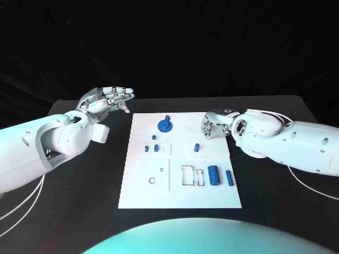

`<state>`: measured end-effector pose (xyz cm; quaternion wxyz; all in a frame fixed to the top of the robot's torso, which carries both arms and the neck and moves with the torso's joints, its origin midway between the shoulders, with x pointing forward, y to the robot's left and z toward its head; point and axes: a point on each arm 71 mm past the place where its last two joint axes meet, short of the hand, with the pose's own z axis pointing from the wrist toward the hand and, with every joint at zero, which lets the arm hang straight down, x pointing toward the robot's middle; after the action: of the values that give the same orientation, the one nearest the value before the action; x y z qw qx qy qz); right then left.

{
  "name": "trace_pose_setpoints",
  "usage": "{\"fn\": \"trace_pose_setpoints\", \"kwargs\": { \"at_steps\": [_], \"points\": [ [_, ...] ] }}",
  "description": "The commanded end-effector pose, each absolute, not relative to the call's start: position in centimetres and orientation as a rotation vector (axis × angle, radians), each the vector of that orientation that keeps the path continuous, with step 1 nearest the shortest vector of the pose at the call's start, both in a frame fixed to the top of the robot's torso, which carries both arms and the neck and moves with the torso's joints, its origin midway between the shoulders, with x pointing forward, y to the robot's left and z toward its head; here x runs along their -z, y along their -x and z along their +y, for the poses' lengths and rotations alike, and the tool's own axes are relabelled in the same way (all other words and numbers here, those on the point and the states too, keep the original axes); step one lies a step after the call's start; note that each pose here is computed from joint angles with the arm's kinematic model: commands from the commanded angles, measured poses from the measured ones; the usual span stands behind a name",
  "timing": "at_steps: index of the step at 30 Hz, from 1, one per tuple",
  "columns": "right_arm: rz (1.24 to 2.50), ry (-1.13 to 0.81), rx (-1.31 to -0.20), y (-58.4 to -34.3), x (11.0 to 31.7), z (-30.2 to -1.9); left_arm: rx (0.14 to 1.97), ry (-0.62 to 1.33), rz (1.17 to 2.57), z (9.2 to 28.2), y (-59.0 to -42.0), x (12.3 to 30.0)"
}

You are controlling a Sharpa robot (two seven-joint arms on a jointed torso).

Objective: Assemble the parts on the task board

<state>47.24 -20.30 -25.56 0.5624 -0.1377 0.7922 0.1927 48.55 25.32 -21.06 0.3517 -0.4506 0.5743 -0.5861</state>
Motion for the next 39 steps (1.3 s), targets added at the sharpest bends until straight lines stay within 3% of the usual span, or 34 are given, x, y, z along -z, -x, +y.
{"fn": "trace_pose_setpoints", "kwargs": {
  "at_steps": [1,39],
  "points": [
    [1.916,0.359,-0.409,-46.77,26.61,-20.33,1.535,1.154,1.489,25.15,-48.49,20.89],
    [1.841,0.302,-0.382,-46.04,26.56,-20.31,1.544,1.134,1.529,24.84,-48.31,20.96]
  ]
}}
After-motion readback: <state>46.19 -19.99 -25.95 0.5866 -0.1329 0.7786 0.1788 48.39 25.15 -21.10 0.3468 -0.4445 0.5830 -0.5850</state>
